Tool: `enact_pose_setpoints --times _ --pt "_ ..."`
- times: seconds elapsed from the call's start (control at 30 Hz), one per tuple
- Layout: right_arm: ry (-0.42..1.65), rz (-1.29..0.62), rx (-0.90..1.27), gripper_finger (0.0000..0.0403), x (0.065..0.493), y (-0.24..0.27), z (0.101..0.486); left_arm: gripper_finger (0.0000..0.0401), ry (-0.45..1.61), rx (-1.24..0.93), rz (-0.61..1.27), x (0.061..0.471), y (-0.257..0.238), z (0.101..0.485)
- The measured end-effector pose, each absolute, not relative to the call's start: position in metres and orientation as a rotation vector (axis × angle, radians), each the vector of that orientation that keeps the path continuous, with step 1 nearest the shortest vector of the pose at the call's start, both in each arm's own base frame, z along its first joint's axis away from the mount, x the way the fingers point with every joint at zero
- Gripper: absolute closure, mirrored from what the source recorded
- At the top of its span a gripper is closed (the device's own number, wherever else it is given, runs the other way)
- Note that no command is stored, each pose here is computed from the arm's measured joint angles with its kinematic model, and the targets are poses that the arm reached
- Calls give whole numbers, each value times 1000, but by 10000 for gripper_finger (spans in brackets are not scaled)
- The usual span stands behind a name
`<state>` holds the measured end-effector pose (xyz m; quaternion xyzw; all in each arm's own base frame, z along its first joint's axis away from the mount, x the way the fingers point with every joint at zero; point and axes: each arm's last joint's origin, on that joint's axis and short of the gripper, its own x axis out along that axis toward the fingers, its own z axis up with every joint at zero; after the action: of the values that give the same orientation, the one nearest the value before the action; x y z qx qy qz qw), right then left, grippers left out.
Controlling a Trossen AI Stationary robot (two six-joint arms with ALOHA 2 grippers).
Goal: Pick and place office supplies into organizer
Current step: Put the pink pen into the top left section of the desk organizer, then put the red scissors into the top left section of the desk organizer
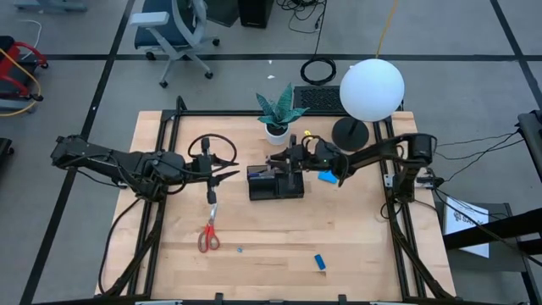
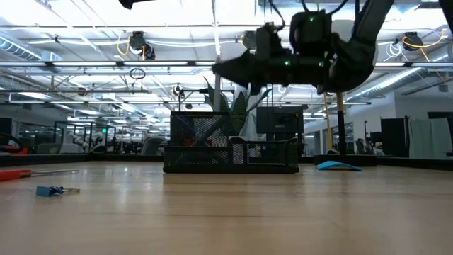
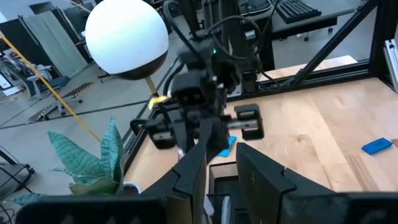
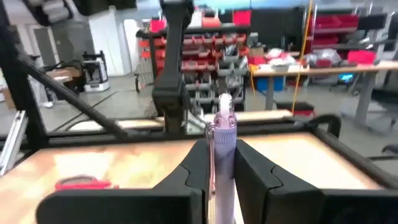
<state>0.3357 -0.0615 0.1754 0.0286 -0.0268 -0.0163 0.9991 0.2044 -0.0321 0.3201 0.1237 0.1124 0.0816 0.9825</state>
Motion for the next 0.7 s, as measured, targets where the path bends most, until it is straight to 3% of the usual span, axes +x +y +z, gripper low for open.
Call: enact_pose_setpoints --times 0.27,0.53,0.7 --pt "-45 -47 87 359 337 -67 167 304 227 249 164 204 -32 320" --pt "-104 -44 104 222 337 -67 173 304 227 245 164 204 -32 320" --pt "-124 -42 140 182 336 -66 176 304 226 244 163 204 -32 320"
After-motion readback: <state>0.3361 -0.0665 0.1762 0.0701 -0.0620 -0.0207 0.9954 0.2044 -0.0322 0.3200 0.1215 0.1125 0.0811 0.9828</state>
